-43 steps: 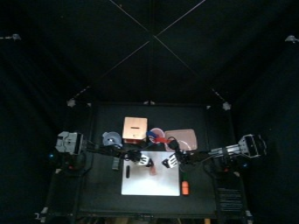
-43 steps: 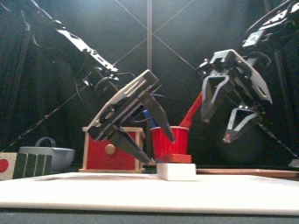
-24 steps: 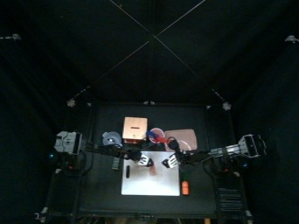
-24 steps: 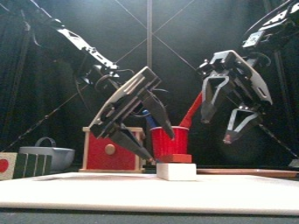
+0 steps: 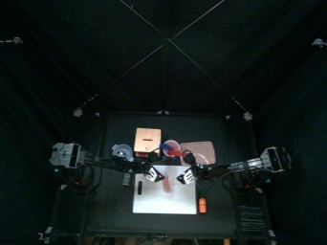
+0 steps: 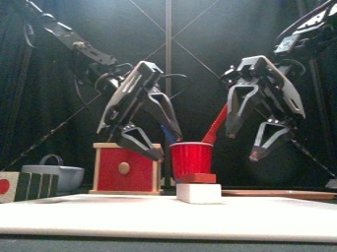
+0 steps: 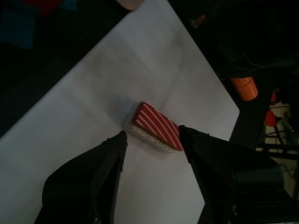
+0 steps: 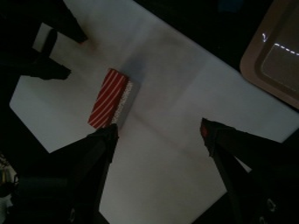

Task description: Grab salmon sushi

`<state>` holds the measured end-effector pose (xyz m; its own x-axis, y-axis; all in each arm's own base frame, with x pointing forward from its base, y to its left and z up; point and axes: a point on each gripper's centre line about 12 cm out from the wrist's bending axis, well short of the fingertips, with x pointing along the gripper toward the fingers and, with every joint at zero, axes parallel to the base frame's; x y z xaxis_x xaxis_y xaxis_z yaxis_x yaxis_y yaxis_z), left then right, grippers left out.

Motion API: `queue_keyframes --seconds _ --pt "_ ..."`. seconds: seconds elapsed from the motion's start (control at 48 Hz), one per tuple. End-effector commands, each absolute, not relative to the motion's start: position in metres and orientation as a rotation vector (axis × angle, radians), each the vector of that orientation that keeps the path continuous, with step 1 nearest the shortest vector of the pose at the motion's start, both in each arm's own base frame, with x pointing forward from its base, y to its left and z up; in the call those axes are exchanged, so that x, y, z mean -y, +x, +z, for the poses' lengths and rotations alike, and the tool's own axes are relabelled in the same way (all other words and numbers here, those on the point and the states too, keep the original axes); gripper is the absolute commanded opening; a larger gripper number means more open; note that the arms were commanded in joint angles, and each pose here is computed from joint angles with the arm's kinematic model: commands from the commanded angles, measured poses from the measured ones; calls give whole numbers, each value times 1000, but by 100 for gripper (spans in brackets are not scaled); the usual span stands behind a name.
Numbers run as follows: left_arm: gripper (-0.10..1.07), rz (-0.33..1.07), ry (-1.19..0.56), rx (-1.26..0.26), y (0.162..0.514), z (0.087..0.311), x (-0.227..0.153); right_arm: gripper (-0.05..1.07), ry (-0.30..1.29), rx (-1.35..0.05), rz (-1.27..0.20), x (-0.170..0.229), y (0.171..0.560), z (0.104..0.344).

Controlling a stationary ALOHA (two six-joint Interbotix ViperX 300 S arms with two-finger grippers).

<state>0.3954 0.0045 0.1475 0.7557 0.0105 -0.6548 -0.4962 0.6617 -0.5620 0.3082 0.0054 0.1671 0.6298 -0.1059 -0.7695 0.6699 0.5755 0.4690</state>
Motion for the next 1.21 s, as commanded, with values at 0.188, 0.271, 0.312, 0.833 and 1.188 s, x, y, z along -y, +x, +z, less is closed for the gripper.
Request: queue_keyframes --seconds 0.188,0.271,0.312,0.833,1.188 --pt "86 277 -751 -588 396 170 -8 103 849 -745 -482 -10 310 175" --pt "86 273 -748 -583 397 172 -8 103 851 -746 -483 -10 310 175" --pt "86 273 -750 -580 397 173 -8 103 851 -746 -483 -10 310 175" --pt "86 265 -733 -574 394 176 -8 103 871 -738 -484 -10 311 177" --pt "86 265 -731 -574 393 176 -8 103 872 -745 -485 -11 309 175"
